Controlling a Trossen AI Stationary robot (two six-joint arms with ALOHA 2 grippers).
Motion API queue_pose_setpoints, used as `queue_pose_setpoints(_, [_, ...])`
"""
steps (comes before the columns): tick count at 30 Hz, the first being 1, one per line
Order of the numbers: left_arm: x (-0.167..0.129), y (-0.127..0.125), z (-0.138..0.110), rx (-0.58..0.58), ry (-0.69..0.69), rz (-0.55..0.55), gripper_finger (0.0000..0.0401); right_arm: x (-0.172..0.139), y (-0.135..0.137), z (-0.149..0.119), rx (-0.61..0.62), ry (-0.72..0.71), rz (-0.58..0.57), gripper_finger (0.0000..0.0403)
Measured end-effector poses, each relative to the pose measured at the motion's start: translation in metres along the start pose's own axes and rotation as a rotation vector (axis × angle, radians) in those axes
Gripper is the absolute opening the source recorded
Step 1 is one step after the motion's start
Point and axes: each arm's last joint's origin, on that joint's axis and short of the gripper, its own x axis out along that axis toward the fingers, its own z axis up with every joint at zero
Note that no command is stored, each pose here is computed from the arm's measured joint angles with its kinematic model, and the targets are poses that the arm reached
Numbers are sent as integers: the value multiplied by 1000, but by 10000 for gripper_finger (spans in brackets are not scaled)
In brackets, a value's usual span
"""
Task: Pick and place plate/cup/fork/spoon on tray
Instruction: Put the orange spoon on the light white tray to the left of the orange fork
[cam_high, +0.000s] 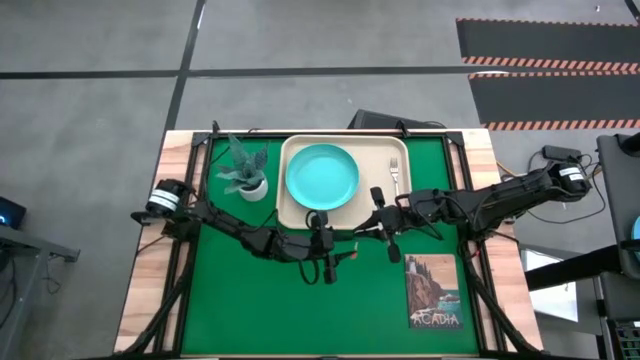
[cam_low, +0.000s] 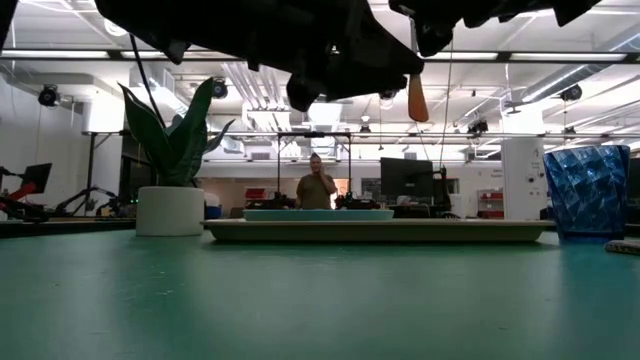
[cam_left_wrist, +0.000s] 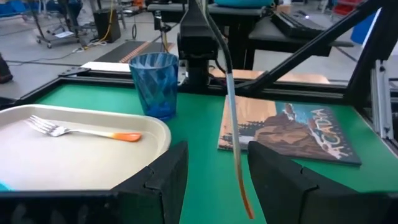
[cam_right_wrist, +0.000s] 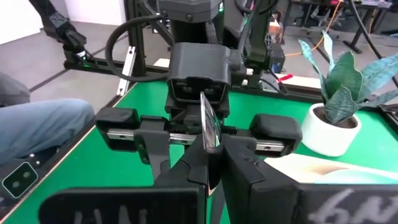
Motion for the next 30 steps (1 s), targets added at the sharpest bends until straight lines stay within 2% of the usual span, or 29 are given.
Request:
queue_pose_setpoints(11, [0,1,0,-10,-4,-2,142,0,0,2,-11,-23,-11,13])
queue_pose_setpoints(16, [0,1,-3,-7,27,1,98,0,-2,4,-14,-39,-73,13])
queue_pose_setpoints(23, [0,1,-6,-12,61,5,10,0,-2,4,-22,-38,-71,14])
queue_pose_setpoints(26, [0,2,-6,-12,60,16,6,0,-2,5,-19,-43,-67,31])
queue_pose_setpoints(30, [0,3,-6,-8,55,43,2,0,-2,6,2,-55,-77,76])
